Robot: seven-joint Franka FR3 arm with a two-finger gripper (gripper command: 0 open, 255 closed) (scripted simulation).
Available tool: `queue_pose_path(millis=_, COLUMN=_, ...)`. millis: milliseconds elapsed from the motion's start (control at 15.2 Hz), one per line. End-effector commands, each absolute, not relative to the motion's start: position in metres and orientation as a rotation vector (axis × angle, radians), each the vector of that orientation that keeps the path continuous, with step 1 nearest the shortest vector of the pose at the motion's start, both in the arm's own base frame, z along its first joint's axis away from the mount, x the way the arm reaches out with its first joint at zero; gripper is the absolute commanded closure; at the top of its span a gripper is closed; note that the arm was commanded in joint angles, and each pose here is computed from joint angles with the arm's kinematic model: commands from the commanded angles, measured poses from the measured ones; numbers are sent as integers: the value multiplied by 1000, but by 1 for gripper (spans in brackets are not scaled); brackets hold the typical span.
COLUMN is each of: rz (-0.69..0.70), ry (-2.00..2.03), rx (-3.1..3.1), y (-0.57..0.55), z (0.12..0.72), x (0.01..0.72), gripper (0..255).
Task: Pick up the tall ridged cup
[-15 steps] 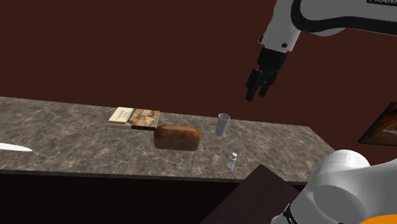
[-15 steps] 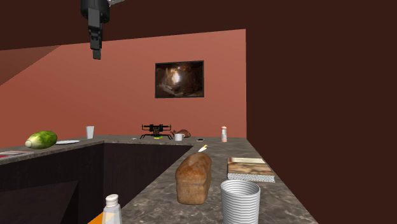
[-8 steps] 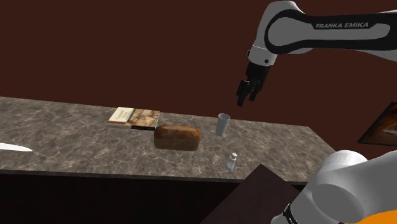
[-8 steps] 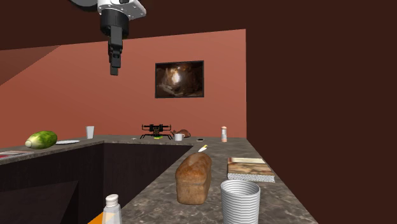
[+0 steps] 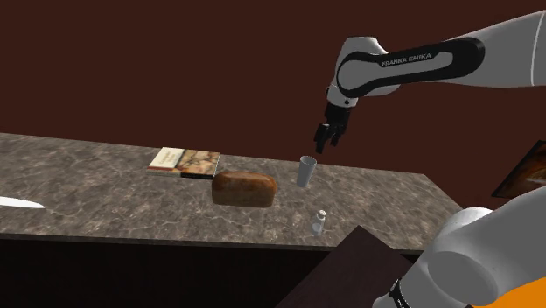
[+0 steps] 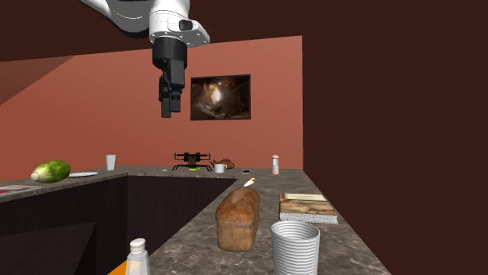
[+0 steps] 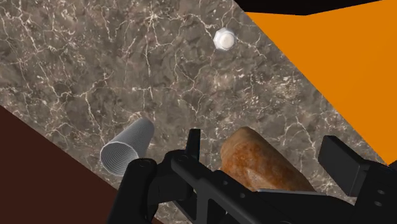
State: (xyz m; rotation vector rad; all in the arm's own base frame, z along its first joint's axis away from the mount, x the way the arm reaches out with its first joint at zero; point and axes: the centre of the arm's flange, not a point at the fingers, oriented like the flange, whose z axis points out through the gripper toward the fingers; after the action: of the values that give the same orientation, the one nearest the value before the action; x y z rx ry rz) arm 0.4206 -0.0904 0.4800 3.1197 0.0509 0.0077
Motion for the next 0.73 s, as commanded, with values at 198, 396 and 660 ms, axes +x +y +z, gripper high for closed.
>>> queue_pose_path(millis=198, rz=1, ry=72, rx=3104, y=-127, z=437, x=459, gripper=0)
queue_pose_path(millis=396, rz=-4, ry=84, rx=3095, y=-147, z=412, x=482, gripper=0)
queue_pose_path(millis=660, rz=-11, ry=99, rx=3084, y=-174, z=380, x=512, gripper=0)
